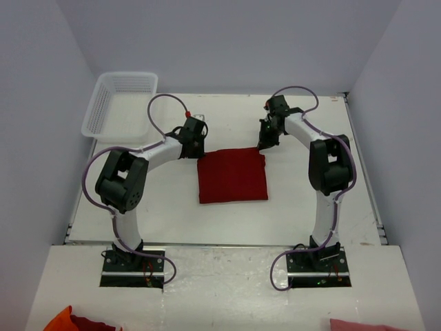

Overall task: Fold and stack the t-shirts
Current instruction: Smooth out wrinkles on the folded tshirt

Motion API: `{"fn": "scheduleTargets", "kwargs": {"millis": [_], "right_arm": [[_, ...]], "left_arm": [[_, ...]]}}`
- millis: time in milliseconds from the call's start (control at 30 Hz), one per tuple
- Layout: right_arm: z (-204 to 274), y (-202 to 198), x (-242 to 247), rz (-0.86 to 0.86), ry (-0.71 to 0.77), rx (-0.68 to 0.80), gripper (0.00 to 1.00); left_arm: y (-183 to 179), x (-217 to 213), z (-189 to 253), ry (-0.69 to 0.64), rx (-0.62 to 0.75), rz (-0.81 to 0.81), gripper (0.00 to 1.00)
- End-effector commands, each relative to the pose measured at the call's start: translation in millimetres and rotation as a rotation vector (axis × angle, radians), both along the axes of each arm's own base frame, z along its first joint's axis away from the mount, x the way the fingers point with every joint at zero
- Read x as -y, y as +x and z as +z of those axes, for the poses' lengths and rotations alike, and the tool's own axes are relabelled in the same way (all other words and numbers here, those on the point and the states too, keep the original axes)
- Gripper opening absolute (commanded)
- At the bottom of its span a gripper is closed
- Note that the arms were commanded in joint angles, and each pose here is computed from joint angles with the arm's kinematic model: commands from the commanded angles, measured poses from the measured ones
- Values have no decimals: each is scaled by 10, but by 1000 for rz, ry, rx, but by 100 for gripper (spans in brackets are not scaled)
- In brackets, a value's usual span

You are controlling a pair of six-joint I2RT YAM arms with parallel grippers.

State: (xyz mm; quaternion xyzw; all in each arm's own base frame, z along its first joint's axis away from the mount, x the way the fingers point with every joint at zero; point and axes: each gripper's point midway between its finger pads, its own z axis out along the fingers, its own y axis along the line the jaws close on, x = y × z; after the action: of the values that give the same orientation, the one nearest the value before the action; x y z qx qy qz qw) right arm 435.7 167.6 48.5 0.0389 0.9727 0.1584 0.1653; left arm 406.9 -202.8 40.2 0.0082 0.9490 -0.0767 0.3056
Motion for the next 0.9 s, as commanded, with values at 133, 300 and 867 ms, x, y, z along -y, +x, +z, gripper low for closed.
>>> {"fn": "scheduleTargets", "kwargs": {"millis": [133,300,867], "right_arm": [[38,86,321,-94,-51,13,0],[29,101,399,-145,-43,-12,0],[485,397,521,-161,-126,105,50]], "left_arm": [[134,-223,193,38,72,79,0],[171,-246,189,46,77,83,0],[449,-313,1021,78,303,115,51]]}}
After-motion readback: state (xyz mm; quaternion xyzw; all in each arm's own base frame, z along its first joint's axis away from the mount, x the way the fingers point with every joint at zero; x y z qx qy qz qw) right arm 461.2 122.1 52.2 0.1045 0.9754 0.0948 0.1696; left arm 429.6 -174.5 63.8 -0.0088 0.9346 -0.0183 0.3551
